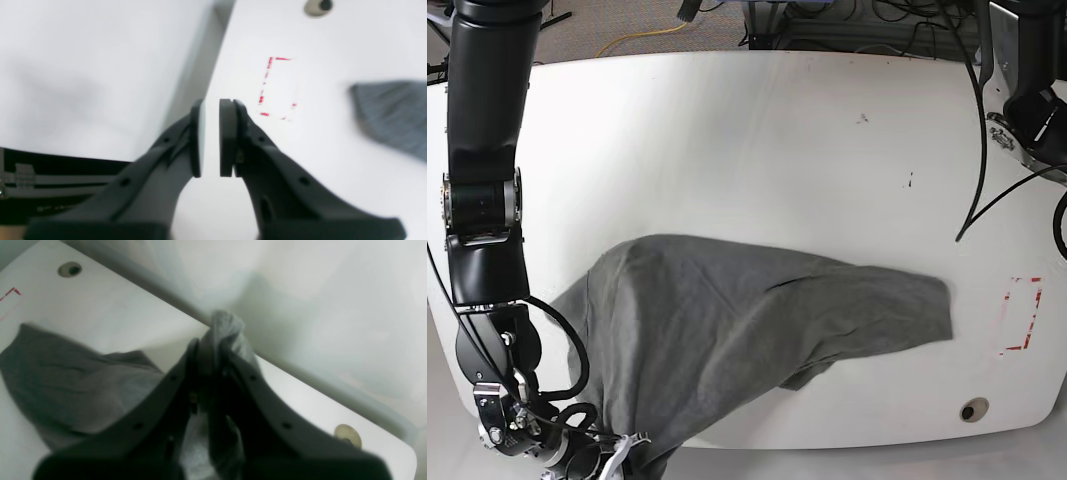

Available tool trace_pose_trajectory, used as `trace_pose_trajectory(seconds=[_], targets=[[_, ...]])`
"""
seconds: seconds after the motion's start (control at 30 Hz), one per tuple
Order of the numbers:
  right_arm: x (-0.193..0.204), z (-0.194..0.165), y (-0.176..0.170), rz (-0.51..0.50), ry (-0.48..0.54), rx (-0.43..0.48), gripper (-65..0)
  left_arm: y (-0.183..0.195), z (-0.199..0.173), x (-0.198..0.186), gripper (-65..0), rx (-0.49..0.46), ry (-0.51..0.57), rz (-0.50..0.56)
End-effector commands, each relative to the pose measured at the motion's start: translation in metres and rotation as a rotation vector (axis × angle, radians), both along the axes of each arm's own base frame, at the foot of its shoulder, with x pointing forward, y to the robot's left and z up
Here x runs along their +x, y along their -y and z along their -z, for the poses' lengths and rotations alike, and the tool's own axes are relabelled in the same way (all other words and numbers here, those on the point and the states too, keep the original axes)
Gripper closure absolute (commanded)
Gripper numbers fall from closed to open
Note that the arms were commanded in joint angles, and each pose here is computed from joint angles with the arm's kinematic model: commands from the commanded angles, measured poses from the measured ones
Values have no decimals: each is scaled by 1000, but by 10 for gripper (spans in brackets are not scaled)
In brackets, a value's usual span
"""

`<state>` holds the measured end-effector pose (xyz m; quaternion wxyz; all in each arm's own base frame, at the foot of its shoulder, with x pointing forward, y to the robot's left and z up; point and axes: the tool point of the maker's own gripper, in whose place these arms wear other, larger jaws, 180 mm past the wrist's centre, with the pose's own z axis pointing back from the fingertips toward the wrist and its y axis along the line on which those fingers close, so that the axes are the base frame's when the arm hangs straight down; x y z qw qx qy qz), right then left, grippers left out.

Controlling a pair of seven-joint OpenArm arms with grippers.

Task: Fold the T-shirt properly

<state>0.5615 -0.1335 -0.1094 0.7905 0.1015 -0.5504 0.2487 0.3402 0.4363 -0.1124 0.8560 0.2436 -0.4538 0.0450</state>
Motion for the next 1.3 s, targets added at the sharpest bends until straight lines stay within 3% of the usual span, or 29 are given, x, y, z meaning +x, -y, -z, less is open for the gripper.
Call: trace_pose_trajectory(seconds=[0.0, 0.23, 0.37, 0.57, 0.83, 1.0, 1.27], targets=[[1, -15, 0, -2, 36, 13, 0, 6, 6, 2, -153, 3, -11, 22], [-5, 16, 3, 5, -16, 29, 0, 42, 74, 11, -369, -130, -116, 91], [-8, 29, 9, 28, -35, 67, 0, 71, 104, 26, -374, -216, -111, 156], [-12, 46, 4, 25, -66, 86, 0, 124, 142, 61, -376, -371, 5, 288], [-17, 62, 6, 32, -95, 88, 0, 175, 182, 99, -374, -593, 179, 377], [-20, 72, 8, 35, -113, 86, 0, 185, 213, 109, -374, -715, 214, 331], [-23, 80, 8, 36, -128, 86, 0, 190, 247, 116, -374, -823, 237, 242]])
